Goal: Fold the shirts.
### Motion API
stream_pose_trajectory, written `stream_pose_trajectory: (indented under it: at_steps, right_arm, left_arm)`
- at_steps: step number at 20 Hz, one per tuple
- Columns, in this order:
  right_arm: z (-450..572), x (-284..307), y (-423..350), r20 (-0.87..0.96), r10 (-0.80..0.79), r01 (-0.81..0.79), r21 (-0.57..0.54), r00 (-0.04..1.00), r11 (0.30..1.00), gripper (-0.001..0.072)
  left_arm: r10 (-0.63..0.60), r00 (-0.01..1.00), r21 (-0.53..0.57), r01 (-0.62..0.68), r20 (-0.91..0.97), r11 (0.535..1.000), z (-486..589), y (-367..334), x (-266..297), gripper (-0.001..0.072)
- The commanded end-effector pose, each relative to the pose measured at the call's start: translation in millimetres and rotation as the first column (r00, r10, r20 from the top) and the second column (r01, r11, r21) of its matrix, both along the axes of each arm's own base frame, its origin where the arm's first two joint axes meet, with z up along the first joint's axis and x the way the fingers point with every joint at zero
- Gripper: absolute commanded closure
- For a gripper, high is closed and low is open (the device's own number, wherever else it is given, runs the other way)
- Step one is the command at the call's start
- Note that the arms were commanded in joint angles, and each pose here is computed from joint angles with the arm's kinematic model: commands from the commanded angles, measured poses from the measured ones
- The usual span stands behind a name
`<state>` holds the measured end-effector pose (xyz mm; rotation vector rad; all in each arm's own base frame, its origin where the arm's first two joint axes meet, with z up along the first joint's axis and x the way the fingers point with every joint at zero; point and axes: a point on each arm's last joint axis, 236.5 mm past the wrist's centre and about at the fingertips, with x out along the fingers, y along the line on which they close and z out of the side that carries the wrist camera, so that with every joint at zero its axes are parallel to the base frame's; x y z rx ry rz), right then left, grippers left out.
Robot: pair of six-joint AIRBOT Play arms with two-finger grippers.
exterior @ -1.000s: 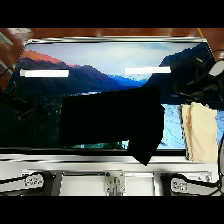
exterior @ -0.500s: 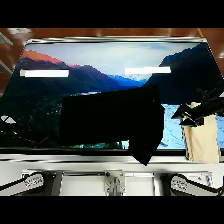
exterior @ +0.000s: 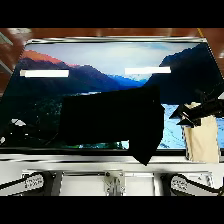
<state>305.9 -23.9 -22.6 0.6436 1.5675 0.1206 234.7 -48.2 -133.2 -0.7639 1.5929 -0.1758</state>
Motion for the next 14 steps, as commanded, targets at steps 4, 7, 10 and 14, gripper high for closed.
stream_pose_trajectory:
  at_steps: [4, 7, 10, 14]
  right_arm:
    - [-32, -20, 6, -0.064, -0.029, 0.029, 0.005, 0.997, 1.000, 0.0079]
    - [-61, -24, 26, -0.080, -0.093, 0.099, 0.072, 0.992, 0.992, 0.0080]
    - [-92, -31, 44, -0.118, -0.051, 0.059, 0.072, 0.992, 0.996, 0.0080]
    - [-108, -28, 63, -0.136, -0.018, 0.030, 0.086, 0.991, 0.996, 0.0253]
  left_arm:
    - [-0.007, 0.999, 0.021, 0.006, 0.039, 1.000, 7, -3, 6, 0.0665]
    - [-0.021, 0.992, 0.045, 0.016, 0.121, 0.999, 27, -1, 15, 0.0665]
    - [-0.034, 0.981, 0.062, 0.022, 0.190, 0.998, 48, -1, 20, 0.0665]
    - [-0.038, 0.964, 0.087, 0.016, 0.263, 0.996, 67, 0, 25, 0.0665]
